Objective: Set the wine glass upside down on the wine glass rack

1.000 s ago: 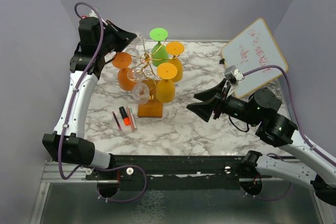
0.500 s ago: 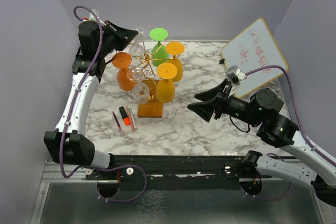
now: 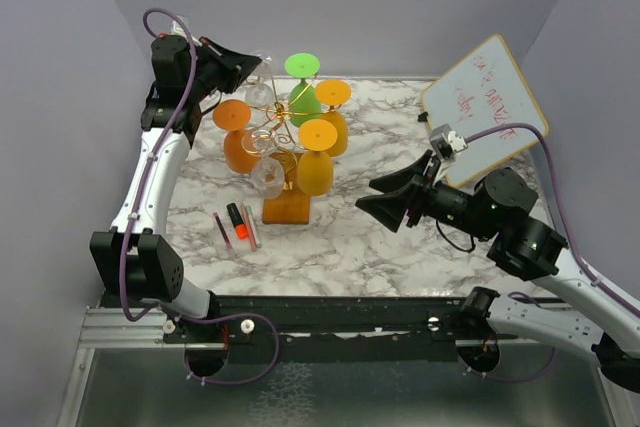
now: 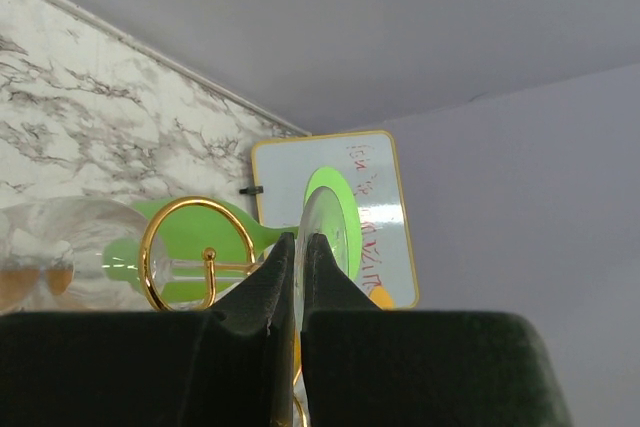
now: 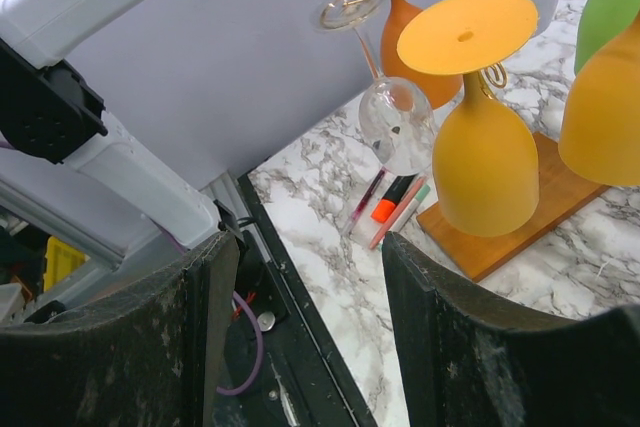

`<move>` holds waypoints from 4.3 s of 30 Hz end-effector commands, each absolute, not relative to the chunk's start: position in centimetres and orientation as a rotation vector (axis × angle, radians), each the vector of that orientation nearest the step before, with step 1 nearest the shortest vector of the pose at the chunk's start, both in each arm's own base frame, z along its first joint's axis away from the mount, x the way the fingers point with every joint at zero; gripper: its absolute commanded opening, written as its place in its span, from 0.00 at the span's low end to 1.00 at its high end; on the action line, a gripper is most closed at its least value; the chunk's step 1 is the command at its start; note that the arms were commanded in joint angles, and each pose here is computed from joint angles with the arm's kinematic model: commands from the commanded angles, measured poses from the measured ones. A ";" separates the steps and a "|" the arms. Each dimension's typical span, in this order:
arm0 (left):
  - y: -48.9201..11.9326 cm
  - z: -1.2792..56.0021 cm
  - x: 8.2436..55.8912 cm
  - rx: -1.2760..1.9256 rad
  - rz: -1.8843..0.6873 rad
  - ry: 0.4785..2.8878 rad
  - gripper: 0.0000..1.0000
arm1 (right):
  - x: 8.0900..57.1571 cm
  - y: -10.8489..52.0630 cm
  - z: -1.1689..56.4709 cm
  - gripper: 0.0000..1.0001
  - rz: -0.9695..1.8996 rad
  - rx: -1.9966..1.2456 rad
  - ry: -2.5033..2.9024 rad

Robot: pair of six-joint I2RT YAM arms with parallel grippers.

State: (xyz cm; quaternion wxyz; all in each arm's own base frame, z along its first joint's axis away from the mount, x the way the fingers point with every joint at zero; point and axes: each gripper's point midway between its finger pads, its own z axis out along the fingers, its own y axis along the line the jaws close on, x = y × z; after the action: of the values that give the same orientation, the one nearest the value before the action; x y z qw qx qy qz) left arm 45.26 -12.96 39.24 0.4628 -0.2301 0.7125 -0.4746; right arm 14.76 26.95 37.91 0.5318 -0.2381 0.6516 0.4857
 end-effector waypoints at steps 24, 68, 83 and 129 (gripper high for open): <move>-11.8 42.3 46.8 -0.427 -1.181 1.679 0.00 | 15.0 27.0 39.5 0.65 1.159 -0.552 1.521; -9.6 38.9 43.4 -0.321 -1.223 1.844 0.09 | 15.1 26.6 39.2 0.65 1.163 -0.512 1.512; -8.1 38.2 43.3 -0.332 -1.048 1.908 0.32 | 15.2 27.1 38.6 0.65 1.157 -0.545 1.535; -0.3 34.7 19.2 -0.260 -0.158 1.795 0.93 | 15.3 2.8 34.6 0.80 0.308 0.207 1.856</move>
State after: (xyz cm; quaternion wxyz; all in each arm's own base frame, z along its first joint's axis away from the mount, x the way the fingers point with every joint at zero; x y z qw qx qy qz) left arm 20.49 -0.93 36.47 0.6140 -0.1221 0.7732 -0.1011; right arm 16.56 6.37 34.48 0.5793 0.0790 0.7919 0.1764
